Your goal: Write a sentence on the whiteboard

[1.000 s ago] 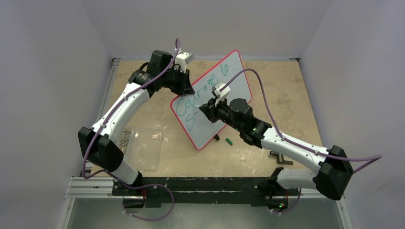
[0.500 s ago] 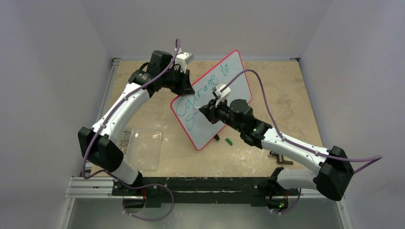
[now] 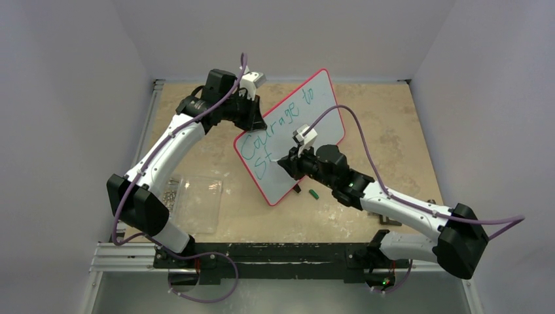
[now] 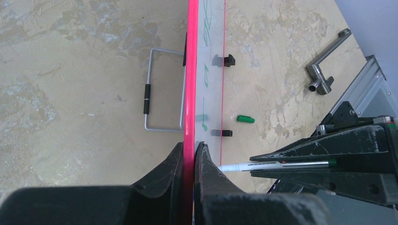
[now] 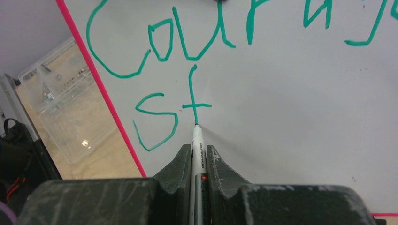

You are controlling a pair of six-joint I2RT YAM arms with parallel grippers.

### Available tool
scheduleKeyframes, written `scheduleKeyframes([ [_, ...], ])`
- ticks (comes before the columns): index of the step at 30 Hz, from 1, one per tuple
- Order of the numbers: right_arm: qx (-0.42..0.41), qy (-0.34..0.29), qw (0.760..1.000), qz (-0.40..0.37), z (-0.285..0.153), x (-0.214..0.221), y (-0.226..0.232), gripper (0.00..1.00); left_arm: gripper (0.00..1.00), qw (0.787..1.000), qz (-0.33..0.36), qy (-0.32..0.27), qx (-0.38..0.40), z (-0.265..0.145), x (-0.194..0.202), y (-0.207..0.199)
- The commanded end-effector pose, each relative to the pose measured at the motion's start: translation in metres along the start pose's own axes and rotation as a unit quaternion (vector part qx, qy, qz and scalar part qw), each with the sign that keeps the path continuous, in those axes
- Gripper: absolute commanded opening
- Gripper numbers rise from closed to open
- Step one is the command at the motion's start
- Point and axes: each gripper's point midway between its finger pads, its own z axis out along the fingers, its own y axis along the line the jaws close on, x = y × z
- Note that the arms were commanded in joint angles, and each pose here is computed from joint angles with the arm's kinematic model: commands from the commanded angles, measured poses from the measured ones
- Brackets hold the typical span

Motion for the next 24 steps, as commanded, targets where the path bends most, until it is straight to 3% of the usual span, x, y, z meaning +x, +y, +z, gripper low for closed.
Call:
scheduleKeyframes([
  [1, 0.001, 0.008, 1.000, 0.005, -0.005, 0.010, -0.002, 0.00, 0.00, 0.992, 0.031, 0.044, -0.118, -0.011, 0.024, 0.047],
  [9, 0.018, 0.008, 1.000, 0.004, -0.009, 0.012, -0.009, 0.00, 0.00, 0.992, 0.030, 0.045, -0.117, -0.010, 0.024, 0.047],
  [24, 0.046, -0.032, 0.998, -0.001, -0.007, -0.031, -0.013, 0.00, 0.00, 0.992, 0.030, 0.045, -0.117, -0.011, 0.024, 0.047],
])
